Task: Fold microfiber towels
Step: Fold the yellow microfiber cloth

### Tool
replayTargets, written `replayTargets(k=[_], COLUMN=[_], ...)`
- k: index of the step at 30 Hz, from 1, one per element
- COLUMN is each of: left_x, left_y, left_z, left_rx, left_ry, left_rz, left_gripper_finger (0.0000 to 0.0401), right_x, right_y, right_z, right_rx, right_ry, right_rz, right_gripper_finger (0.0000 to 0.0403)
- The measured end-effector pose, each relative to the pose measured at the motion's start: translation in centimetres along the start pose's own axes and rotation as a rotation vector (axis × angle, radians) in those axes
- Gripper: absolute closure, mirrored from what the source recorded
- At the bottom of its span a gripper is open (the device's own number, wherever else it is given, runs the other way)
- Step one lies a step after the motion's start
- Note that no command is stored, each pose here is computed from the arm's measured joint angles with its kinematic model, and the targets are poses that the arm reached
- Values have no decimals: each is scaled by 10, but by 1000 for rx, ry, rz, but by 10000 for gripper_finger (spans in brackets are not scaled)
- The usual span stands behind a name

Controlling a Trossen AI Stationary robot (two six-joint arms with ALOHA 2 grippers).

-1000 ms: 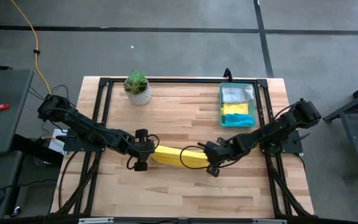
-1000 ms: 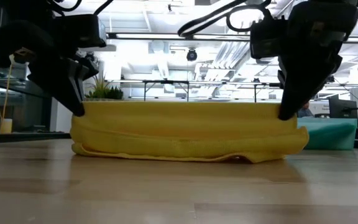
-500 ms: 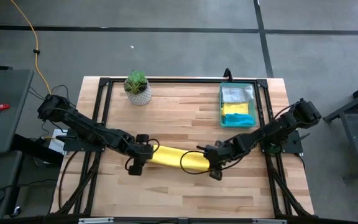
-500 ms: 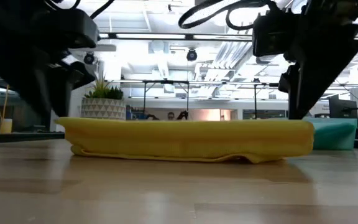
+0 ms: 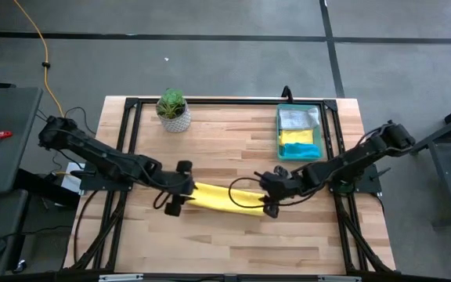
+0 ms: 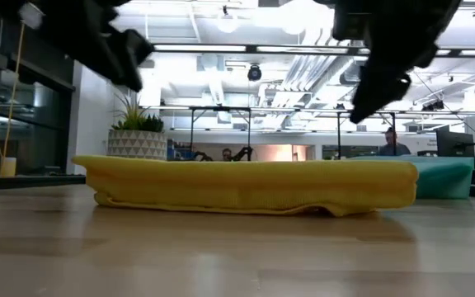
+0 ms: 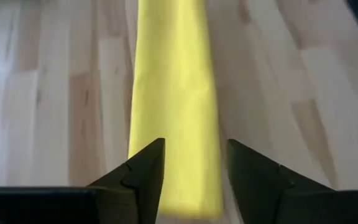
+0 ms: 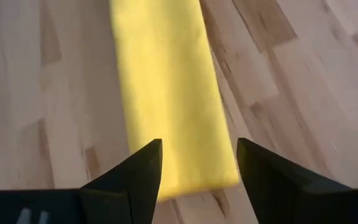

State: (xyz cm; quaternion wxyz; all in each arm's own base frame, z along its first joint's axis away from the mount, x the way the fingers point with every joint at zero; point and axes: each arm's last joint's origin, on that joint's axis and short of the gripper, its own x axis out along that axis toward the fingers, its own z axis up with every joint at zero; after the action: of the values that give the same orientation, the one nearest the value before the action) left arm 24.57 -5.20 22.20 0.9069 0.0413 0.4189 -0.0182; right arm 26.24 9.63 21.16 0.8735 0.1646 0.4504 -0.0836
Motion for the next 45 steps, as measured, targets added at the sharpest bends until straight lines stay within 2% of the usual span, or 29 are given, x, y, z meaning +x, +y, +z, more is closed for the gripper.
replayTargets(k=[8,16,22,28,32,35,39,45], left_x=[56,95,103,106,107,107,107,107], left_y=[6,-5,-15,-17,-18,-18,-17,-17], left_z=[2,-24,-31,-29,-25,-25,-27,-28], left_rx=[-29,-62,-63,-237,-337,-341,-315,-299], left_ry=[7,205,254,202,149,147,169,174], left_rz=[43,16,30,80,83,85,93,102], left_gripper_finger=[287,351,381,386,387,387,386,370], right_x=[29,56,56,57,60,59,52,41], right_y=[8,15,19,7,-3,-10,-13,-7], right_z=[2,-12,-22,-19,-11,-9,-6,3], right_rx=[26,46,-44,-115,-153,-181,-214,-177], right_ry=[-56,7,40,32,38,67,100,18], right_rz=[-11,-18,-57,-162,-180,-187,-140,-69], right_gripper_finger=[203,203,203,203,203,203,203,203])
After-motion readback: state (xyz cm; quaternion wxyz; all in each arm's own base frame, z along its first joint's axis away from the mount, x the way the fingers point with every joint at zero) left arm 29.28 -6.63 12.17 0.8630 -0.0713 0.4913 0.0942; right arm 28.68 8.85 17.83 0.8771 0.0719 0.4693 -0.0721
